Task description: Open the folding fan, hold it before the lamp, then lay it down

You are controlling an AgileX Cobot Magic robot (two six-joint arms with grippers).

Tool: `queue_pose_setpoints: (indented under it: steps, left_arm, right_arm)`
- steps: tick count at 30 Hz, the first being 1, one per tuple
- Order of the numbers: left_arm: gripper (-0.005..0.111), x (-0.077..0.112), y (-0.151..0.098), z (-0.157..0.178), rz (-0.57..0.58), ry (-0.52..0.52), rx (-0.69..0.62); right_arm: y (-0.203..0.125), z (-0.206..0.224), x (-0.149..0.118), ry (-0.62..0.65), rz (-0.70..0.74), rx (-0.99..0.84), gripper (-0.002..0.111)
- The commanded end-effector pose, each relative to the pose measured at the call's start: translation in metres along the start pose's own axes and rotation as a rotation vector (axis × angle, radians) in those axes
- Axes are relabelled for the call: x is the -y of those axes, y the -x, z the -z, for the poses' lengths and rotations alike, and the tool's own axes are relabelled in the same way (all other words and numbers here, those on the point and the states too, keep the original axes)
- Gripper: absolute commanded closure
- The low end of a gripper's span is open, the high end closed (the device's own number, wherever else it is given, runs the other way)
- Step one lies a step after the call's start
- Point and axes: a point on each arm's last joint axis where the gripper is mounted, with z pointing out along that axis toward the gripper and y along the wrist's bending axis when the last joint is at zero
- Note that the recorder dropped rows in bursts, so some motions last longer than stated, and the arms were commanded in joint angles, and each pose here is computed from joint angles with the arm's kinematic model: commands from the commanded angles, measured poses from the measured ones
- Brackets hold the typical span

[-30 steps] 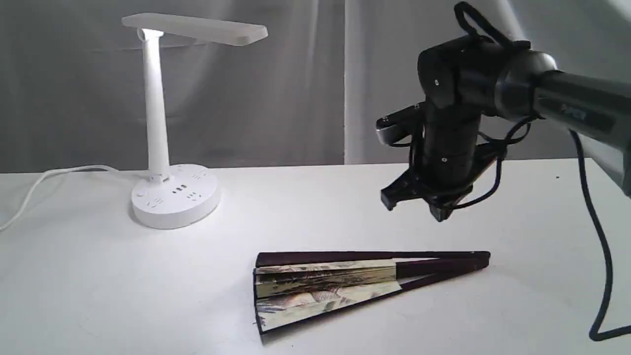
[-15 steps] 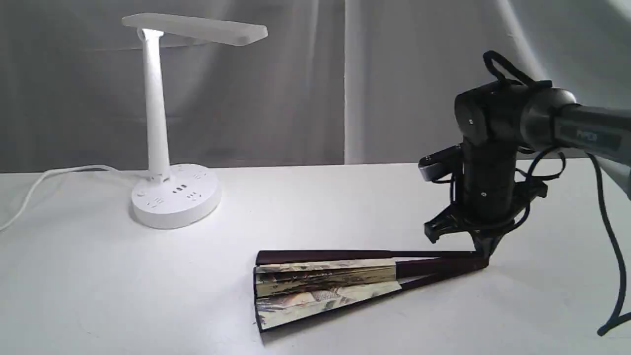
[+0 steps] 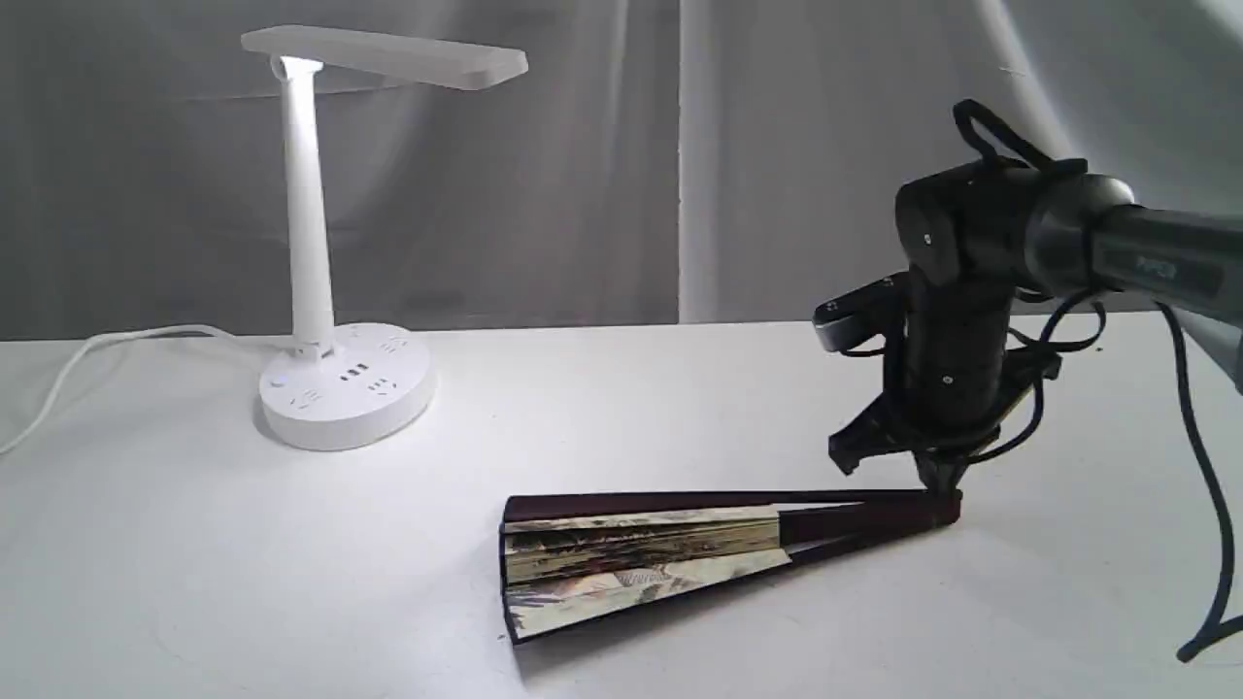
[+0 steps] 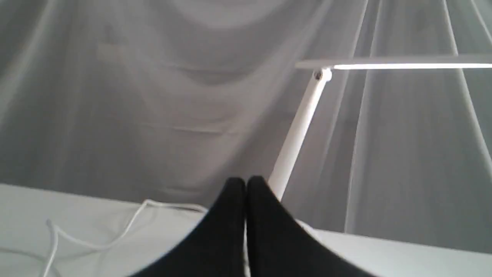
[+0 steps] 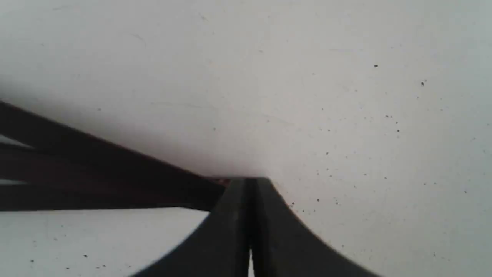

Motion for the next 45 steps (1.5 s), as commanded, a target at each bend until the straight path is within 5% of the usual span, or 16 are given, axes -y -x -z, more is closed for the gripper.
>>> queue_pose_setpoints:
  steps: [1,14,19,24,32,37,45]
  left_arm:
    - [0.107,0.0,0.004,0.001,0.007,-0.007,0.06]
    - [0.107,0.0,0.003,0.0,0.09,0.0,0.049]
    - [0.107,0.001,0.013,-0.009,0.106,0.012,-0.022]
    - [0.107,0.002,0.019,-0.039,0.127,0.049,-0.154]
    - [0.107,0.001,0.001,-0.102,0.121,0.103,-0.46]
    - [0.107,0.021,-0.03,-0.124,0.048,-0.013,-0.639]
    - [0.107,0.08,-0.075,-0.133,-0.101,-0.351,-0.698]
  right_arm:
    - [0.001,-0.005,-0.001,0.016,0.025,0.015,0.108]
    - [-0.003,-0.007,-0.003,0.028,0.024,-0.029,0.108]
    - [-0.009,-0.006,-0.016,0.173,-0.031,-0.101,0.108]
    - [-0.012,-0.003,-0.033,0.343,-0.049,-0.091,0.108]
    - [-0.011,0.057,-0.037,0.255,0.022,0.044,0.108]
    - [0.002,0.072,-0.031,0.216,-0.002,0.232,0.108]
    - [0.014,0.018,-0.035,0.171,0.015,0.223,0.108]
